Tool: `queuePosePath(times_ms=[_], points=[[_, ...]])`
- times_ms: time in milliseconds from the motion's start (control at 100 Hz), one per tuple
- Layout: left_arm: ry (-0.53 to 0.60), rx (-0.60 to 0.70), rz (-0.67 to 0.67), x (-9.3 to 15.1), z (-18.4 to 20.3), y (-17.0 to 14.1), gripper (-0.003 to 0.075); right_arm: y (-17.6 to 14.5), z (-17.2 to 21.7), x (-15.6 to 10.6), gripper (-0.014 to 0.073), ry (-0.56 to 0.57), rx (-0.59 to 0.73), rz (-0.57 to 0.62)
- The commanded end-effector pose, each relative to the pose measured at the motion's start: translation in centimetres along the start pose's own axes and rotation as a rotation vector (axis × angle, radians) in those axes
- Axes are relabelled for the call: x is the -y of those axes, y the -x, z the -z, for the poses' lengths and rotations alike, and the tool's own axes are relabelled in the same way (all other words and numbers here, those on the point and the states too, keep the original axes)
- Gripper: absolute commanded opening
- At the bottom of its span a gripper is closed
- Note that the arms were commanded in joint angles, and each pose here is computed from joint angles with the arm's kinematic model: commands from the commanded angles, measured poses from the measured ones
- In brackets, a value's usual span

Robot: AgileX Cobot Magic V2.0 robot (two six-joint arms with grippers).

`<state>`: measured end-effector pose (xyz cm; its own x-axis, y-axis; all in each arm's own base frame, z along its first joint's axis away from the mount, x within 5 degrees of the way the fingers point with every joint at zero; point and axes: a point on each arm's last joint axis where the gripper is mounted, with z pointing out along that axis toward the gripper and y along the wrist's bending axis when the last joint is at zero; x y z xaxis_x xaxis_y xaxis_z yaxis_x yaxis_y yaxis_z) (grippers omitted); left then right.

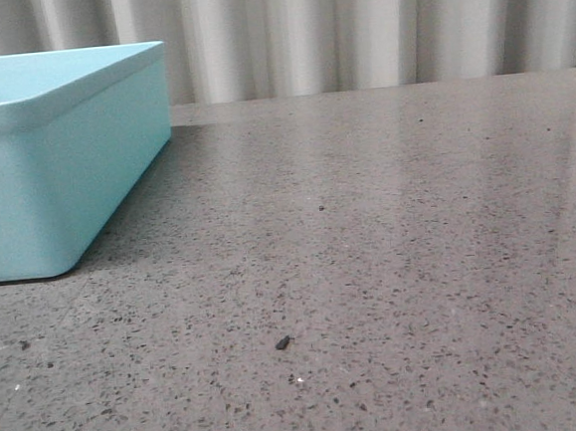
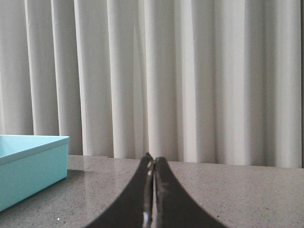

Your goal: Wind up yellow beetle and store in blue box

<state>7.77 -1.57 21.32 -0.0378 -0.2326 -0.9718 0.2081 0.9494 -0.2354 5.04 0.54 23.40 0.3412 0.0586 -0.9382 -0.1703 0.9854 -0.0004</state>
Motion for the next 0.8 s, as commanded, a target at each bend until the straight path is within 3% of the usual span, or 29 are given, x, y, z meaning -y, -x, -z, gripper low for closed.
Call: queuePosePath(times_ms=[0,80,280,370,790], points=[[0.008,-0.026,-0.018,-0.2,-0.1,-0.8,-0.0021,-0.5,0.0,0.1,-0.005,-0.007,0.0,0.006],[0.015,-0.045,-0.09,-0.3,0.0,-1.0,-0.0021,-1.1,0.1,-0.2,-0.005,0.016,-0.067,0.002],[0.109,0.008,-0.116,-1.0,0.6,-0.6,-0.0021,-2.3,0.2,-0.5,-0.005,0.048,-0.193,0.012],[0.128,0.003,-0.216,-1.0,0.9,-0.7,-0.0021,-2.8,0.3,-0.4,-0.005,0.035,-0.247,0.061],[0.124,-0.011,-0.291,-1.0,1.3,-0.9,-0.0021,-4.9,1.2,0.5,-0.005,-0.156,-0.5,0.104]])
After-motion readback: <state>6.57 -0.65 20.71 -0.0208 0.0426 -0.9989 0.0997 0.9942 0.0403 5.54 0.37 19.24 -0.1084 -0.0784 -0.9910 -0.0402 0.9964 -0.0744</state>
